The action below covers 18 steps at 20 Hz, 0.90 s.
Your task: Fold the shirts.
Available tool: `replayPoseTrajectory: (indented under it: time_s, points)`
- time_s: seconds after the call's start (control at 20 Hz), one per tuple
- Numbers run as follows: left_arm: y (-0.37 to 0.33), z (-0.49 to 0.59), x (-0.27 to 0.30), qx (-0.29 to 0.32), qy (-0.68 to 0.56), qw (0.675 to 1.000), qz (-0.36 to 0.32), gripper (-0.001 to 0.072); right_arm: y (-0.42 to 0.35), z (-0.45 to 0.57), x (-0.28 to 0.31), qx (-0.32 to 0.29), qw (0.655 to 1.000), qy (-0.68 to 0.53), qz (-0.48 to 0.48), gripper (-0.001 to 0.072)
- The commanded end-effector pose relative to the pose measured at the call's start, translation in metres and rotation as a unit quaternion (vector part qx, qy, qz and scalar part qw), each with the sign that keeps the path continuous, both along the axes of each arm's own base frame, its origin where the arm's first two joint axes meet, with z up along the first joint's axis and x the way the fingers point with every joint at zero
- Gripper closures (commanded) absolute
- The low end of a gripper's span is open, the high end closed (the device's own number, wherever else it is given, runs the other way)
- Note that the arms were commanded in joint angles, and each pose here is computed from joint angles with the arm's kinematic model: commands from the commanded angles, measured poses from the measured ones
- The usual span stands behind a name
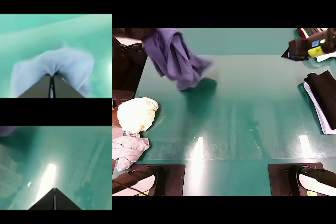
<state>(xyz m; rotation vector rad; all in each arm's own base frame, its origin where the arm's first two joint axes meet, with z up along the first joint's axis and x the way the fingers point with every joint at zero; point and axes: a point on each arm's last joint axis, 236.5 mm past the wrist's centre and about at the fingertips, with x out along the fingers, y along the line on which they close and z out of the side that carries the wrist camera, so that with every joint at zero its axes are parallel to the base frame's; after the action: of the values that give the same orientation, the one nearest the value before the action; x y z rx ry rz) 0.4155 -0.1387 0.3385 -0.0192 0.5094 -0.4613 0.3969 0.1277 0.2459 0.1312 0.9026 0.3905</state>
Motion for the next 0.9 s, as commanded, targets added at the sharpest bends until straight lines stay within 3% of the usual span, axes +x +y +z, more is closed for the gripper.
replayPoseTrajectory:
  time_s: [0.0,0.3,0.6,0.65,0.7,0.75,0.85]
  points:
    - [-0.08,0.068,-0.088,-0.047,-0.052,0.986,-0.153,0.0678,-0.001,0.033,0.001,0.005,0.999,-0.042,-0.001,0.0696]
    - [-0.145,0.026,-0.124,-0.025,0.013,0.967,-0.254,0.0678,-0.001,0.061,-0.001,0.01,0.997,-0.078,-0.001,0.0696]
    - [-0.174,-0.109,-0.078,0.026,0.171,0.953,-0.251,0.0677,-0.002,0.055,-0.011,0.009,0.998,-0.069,0.0,0.0696]
    - [-0.171,-0.129,-0.066,0.044,0.186,0.952,-0.239,0.0608,-0.003,0.052,-0.013,0.008,0.998,-0.065,-0.001,0.0695]
    - [-0.165,-0.142,-0.055,0.06,0.193,0.953,-0.225,0.0265,-0.006,0.048,-0.014,0.002,0.998,-0.062,-0.005,0.0696]
    - [-0.155,-0.151,-0.046,0.072,0.202,0.956,-0.202,0.0,-0.01,0.044,-0.016,-0.005,0.998,-0.059,-0.009,0.0696]
    - [-0.127,-0.158,-0.04,0.085,0.226,0.956,-0.17,-0.0003,-0.02,0.037,-0.017,-0.024,0.998,-0.055,-0.022,0.0696]
